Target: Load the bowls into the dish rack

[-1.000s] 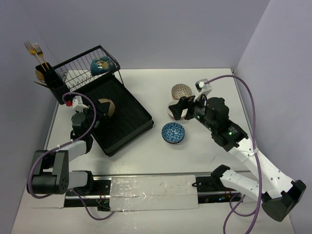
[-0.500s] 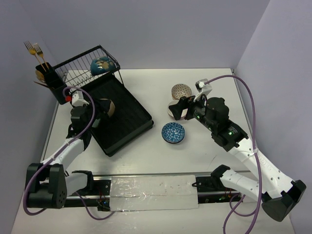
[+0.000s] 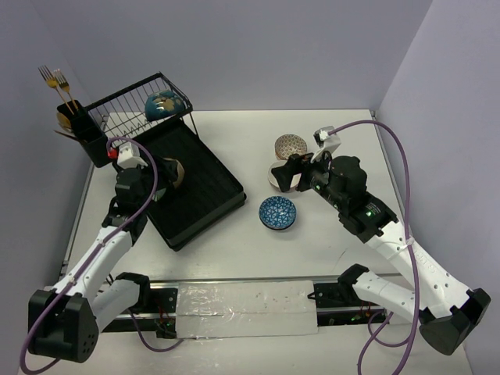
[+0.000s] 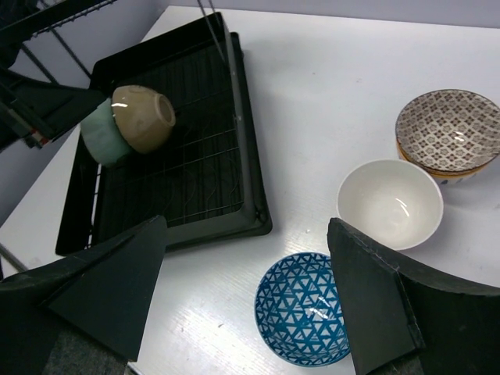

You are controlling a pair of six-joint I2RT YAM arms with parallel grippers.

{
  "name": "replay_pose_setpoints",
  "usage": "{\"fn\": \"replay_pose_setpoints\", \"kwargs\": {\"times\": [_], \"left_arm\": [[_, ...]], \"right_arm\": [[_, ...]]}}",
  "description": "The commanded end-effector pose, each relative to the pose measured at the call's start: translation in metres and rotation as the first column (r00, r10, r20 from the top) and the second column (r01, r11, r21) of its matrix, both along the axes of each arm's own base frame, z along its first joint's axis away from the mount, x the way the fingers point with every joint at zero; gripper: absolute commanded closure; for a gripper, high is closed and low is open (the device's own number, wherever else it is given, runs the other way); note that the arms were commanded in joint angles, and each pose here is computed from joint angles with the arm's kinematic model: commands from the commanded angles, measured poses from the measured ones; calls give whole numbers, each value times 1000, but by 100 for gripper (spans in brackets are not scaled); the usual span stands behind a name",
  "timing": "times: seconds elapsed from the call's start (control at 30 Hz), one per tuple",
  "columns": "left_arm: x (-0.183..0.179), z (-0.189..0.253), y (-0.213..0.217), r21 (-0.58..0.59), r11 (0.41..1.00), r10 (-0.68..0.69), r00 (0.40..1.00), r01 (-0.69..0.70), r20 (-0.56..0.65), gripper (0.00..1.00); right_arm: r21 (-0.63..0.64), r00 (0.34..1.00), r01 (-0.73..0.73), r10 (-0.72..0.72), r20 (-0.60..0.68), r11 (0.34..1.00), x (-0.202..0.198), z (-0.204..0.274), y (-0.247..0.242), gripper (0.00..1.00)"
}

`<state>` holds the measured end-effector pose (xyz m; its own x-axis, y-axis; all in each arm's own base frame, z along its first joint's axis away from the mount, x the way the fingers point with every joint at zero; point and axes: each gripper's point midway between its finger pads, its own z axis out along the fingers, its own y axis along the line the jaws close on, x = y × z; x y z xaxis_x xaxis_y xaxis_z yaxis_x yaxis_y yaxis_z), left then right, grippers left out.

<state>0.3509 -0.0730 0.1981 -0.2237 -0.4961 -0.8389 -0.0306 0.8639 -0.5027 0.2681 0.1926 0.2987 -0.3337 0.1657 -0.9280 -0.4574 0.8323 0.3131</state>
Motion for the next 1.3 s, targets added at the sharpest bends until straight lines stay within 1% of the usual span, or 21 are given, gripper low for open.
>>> {"fn": "replay_pose_setpoints", "kwargs": {"times": [0.0, 0.1, 0.13, 0.2, 0.27, 0.3, 0.33, 0.4, 0.47, 0.5, 0.63, 0.7, 0.73, 0.83, 0.87, 0.93, 0.97, 1.03, 1.07, 1.13, 1.27], "left_arm": [[0, 21, 4, 39, 999, 10, 999, -11, 37, 24], [-3, 33, 0, 66, 998, -10, 999, 7, 53, 23], [-2, 44, -2, 89, 996, -25, 997, 19, 71, 23], [-6, 49, -6, 126, 991, -48, 997, 40, 65, 21], [-7, 62, -14, 176, 981, -95, 992, 80, 79, 19], [-7, 73, -16, 210, 974, -112, 989, 90, 96, 18], [-8, 75, -22, 227, 967, -141, 986, 117, 93, 17], [-9, 88, -27, 270, 951, -186, 977, 151, 108, 12], [-11, 86, -33, 293, 936, -228, 971, 196, 77, 2], [-12, 90, -35, 319, 923, -249, 966, 215, 69, 1], [-17, 94, -35, 387, 890, -287, 956, 243, 61, 1], [-20, 94, -36, 417, 870, -315, 947, 264, 59, 1], [-23, 95, -36, 431, 862, -324, 944, 267, 63, 1], [-28, 90, -35, 473, 835, -349, 935, 281, 61, 1], [-30, 82, -34, 488, 823, -359, 932, 291, 49, 1], [-33, 82, -36, 497, 817, -375, 924, 293, 71, 1], [-34, 72, -36, 500, 811, -380, 923, 303, 58, 1], [-35, 72, -41, 499, 804, -404, 913, 323, 61, 1], [-34, 75, -42, 495, 807, -406, 911, 323, 67, 1], [-33, 79, -42, 489, 812, -403, 912, 317, 78, 1], [-34, 78, -45, 484, 809, -417, 906, 333, 75, 1]], "right_arm": [[6, 997, 75, -75, 34, 997, 9, 9, -11, 10], [-2, 986, 166, -166, 4, 986, 18, 4, -22, 10], [-20, 974, 226, -226, -8, 974, 22, 0, -32, 10], [-25, 955, 293, -294, -50, 956, 28, -8, -42, 9], [-16, 933, 346, -346, -101, 938, 36, -16, -49, 9], [-22, 914, 384, -383, -130, 923, 41, -22, -61, 9], [-9, 901, 401, -396, -179, 916, 44, -31, -63, 10], [-4, 873, 440, -428, -234, 898, 50, -42, -73, 10], [7, 830, 492, -466, -305, 871, 60, -56, -88, 10], [7, 804, 521, -488, -340, 853, 67, -65, -95, 10], [-4, 746, 579, -532, -401, 815, 85, -79, -105, 12], [7, 730, 594, -535, -424, 804, 92, -81, -105, 14], [-10, 715, 598, -539, -445, 801, 96, -91, -105, 14], [-42, 695, 578, -518, -499, 815, 94, -115, -99, 17], [-36, 705, 558, -496, -507, 829, 92, -118, -94, 21], [-69, 713, 529, -487, -505, 846, 81, -129, -92, 25], [-114, 719, 512, -498, -484, 851, 75, -132, -88, 26], [-185, 716, 487, -511, -476, 854, 60, -138, -85, 26], [-210, 730, 450, -493, -473, 868, 52, -140, -76, 27], [-258, 710, 424, -495, -500, 868, 38, -153, -75, 27], [-305, 689, 387, -493, -531, 870, 18, -173, -70, 29]]}}
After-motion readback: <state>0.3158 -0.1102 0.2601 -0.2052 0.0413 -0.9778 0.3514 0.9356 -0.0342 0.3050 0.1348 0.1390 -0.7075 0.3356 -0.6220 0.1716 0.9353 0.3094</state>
